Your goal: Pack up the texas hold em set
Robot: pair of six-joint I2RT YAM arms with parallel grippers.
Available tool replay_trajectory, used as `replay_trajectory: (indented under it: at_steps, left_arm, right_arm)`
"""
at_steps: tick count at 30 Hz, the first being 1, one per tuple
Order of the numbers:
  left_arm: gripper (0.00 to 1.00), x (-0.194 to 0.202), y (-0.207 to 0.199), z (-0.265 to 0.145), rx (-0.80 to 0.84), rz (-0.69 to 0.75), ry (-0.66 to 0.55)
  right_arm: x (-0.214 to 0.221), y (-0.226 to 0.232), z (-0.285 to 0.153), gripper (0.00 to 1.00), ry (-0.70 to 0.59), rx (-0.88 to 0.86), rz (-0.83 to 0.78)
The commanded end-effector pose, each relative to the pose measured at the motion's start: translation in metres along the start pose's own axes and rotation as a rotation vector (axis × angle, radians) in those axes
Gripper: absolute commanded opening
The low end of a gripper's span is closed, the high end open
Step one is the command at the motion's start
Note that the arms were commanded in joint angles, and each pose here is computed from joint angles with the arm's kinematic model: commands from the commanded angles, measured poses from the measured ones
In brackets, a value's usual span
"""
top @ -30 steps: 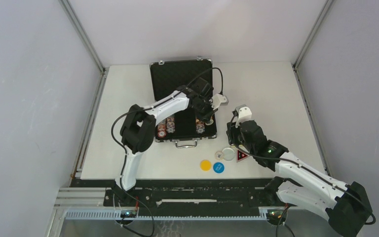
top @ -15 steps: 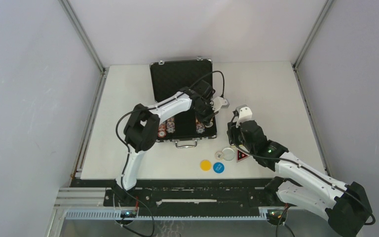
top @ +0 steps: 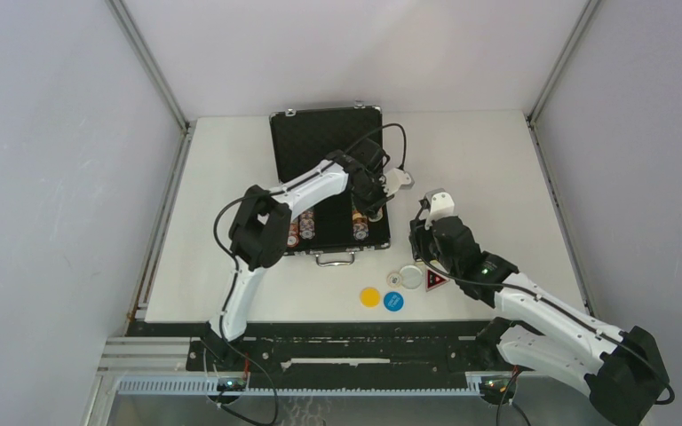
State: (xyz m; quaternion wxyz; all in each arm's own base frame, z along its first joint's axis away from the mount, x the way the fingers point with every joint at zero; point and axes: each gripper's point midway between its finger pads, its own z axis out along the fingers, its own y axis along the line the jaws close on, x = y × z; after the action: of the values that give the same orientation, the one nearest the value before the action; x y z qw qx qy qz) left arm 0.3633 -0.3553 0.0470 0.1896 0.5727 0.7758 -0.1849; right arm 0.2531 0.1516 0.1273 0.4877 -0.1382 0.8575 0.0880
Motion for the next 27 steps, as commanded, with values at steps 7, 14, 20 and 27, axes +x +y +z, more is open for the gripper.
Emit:
replay_trajectory:
  at_steps: [7,14,20,27]
  left_arm:
    - [0.00,-0.004,0.015,-0.008,-0.007,0.046,-0.003]
    - [0.03,-0.004,0.014,-0.017,-0.028,0.060,-0.008]
    - [0.10,-0.006,0.023,-0.020,-0.073,0.049,0.002]
    - [0.19,-0.007,0.021,-0.023,-0.071,0.044,-0.005]
  right_arm:
    - [-0.008,0.003,0.005,0.56,-0.030,-0.013,0.029]
    - [-0.007,0.004,0.005,0.56,-0.028,-0.020,0.029]
    - [-0.005,0.004,0.007,0.56,-0.026,-0.019,0.028]
    - [-0.001,0.004,0.010,0.56,-0.017,-0.023,0.027]
